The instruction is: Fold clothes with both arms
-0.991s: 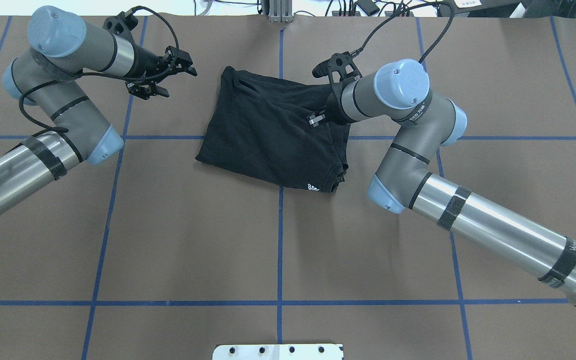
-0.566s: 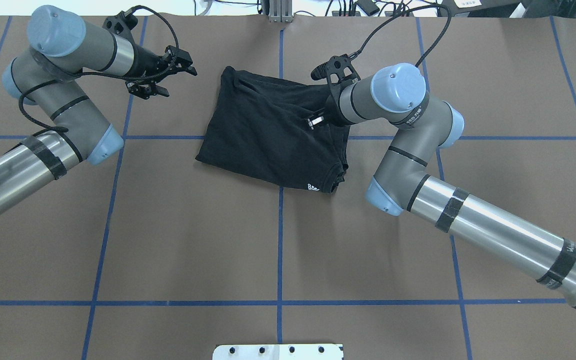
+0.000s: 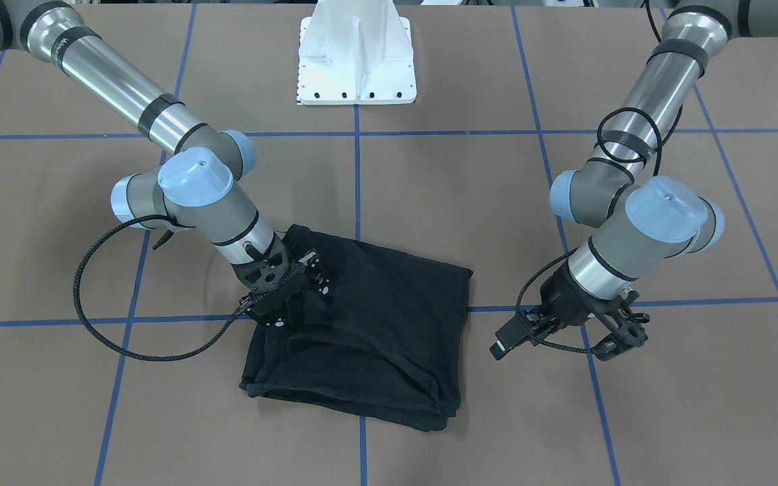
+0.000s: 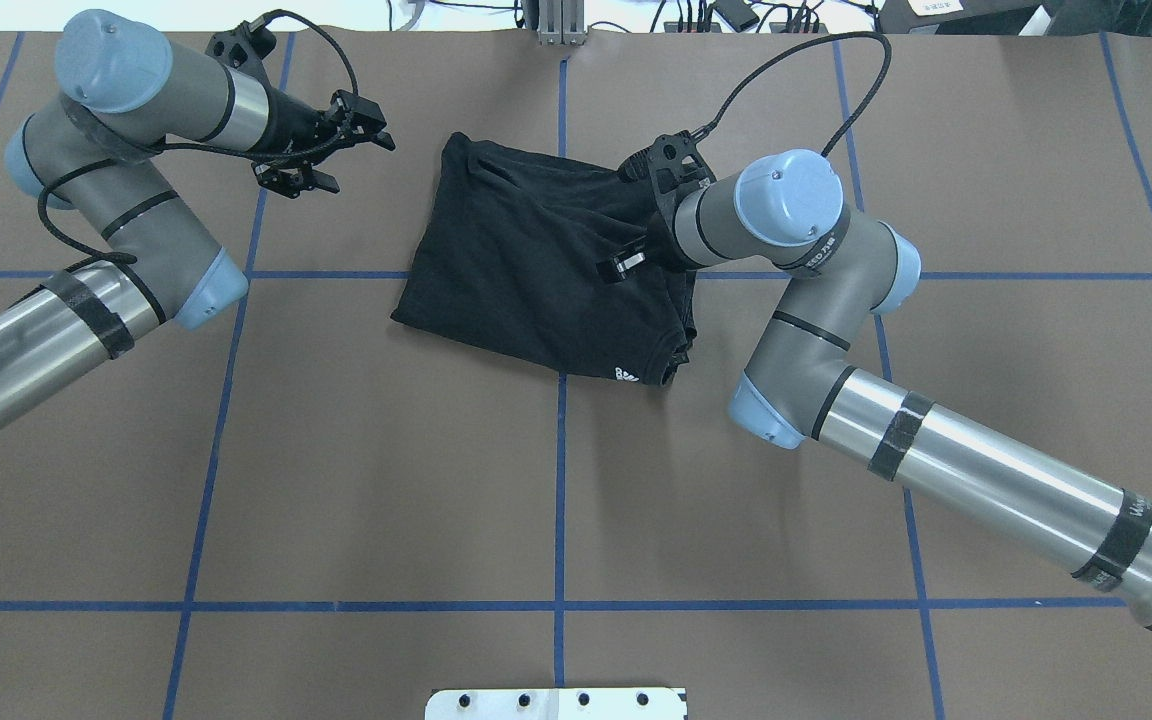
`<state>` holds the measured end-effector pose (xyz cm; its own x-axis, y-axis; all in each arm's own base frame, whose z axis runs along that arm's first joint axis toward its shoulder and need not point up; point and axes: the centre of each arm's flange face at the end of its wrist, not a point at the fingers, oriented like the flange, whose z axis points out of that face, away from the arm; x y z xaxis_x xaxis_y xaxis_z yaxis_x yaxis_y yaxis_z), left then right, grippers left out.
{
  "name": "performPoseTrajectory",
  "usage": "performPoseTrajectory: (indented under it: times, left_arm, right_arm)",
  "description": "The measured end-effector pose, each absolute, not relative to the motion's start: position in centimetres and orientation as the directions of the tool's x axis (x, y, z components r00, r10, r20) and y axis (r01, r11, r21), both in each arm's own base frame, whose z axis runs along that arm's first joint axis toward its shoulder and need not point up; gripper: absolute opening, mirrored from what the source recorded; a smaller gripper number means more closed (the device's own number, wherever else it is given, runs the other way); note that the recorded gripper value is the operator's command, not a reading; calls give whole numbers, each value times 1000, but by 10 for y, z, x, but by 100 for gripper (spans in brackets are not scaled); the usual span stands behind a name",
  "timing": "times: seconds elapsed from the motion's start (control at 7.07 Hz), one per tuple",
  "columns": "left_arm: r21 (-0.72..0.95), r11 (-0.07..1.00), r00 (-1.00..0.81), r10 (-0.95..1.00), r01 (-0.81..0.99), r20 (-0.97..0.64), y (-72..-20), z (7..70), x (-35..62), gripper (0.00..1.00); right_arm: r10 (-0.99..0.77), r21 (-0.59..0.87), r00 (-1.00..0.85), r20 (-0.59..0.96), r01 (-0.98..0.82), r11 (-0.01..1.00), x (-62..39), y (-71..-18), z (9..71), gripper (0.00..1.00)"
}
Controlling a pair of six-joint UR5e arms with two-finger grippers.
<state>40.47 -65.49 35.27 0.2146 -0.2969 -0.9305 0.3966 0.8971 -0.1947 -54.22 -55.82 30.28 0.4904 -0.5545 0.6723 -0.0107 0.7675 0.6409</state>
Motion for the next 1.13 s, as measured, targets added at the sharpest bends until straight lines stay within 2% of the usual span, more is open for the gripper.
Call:
performPoseTrajectory:
  times: [0.14,0.71,1.13]
  left_arm:
    - [-195,897,215,-297,397,-930,-655,353,405,100]
    - [-195,897,216,-298,397,-930,-654,354,406,100]
    - [-196,897,215,-298,397,-930,-654,354,406,100]
  right_arm:
    - [-556,642,492,670,-7,767,-543,-557,305,45]
    - [-549,639,506,665,-5,769,-539,-562,314,43]
    - [-544,636,514,663,-4,772,-541,-562,318,22]
